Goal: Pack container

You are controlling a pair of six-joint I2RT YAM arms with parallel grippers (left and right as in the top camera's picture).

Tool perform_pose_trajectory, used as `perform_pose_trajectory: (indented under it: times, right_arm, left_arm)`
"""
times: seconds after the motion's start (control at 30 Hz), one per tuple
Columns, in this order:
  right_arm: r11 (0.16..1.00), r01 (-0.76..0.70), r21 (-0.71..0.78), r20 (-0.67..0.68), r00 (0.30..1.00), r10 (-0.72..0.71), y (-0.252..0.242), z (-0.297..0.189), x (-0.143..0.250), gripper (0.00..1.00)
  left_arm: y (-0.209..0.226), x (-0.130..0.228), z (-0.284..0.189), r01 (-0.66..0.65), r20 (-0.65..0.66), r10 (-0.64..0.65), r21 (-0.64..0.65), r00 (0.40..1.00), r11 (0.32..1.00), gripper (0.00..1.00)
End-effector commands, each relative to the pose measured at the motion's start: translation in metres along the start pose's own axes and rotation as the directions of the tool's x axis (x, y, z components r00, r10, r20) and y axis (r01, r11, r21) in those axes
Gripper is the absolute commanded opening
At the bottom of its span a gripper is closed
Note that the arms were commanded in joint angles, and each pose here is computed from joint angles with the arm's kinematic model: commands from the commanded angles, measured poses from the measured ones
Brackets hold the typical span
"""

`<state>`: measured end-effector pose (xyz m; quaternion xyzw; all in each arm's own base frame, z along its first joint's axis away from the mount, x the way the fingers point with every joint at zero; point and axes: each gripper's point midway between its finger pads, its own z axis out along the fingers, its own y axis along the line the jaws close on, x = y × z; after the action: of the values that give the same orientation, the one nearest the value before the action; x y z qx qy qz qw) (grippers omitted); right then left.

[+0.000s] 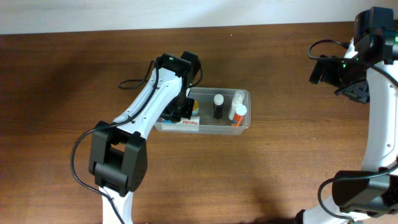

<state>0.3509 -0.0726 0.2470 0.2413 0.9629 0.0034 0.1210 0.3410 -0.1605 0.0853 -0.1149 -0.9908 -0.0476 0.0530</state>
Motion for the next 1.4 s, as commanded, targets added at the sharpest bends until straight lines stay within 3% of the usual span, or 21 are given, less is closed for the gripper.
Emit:
perform_pose_trajectory:
  times: [0.0,0.37,0.77,1.0,1.03,1.07,1.1,1.37]
  right_arm:
    - [1.0,-0.007,0.007,0.01,1.0,0.007,-0.002,-0.002,-0.001,0.98]
    - [1.0,-0.007,0.007,0.01,1.0,0.007,-0.002,-0.002,-0.001,0.98]
    - [1.0,-0.007,0.007,0.01,1.0,0.007,-0.002,-0.002,-0.001,0.98]
    - [1.0,-0.007,0.007,0.01,1.0,0.007,-0.002,-0.002,-0.001,0.98]
    - [1.0,-0.007,0.007,0.01,1.0,0.007,-0.002,-0.002,-0.001,0.98]
    - [1.0,-0.007,0.007,0.01,1.0,0.007,-0.002,-0.002,-0.001,0.98]
    - [1.0,-0.007,0.007,0.01,1.0,0.007,-0.002,-0.002,-0.001,0.98]
    - [1.0,-0.007,0.007,0.01,1.0,0.007,-0.002,-0.002,-0.001,0.98]
  left_arm:
    - [0.0,0.005,-0.001,0.019,-0.015,-0.019,0.008,1.0,1.0,0.01]
    - [0.003,0.008,-0.025,0.021,0.048,-0.022,0.018,0.999,1.0,0.01]
    - [0.016,0.039,-0.114,0.023,0.268,-0.042,0.076,0.962,0.997,0.04]
    - [0.04,0.11,-0.167,0.03,0.347,-0.053,0.071,0.936,0.997,0.3]
    - [0.044,0.124,-0.173,0.03,0.349,-0.054,0.073,0.936,0.997,0.41]
    - [0.046,0.135,-0.179,0.027,0.362,-0.054,0.08,0.931,0.996,0.63]
    - [0.048,0.142,-0.186,0.027,0.393,-0.059,0.088,0.918,0.996,0.97]
    - [0.06,0.184,-0.222,0.016,0.554,-0.09,0.138,0.827,0.99,0.99]
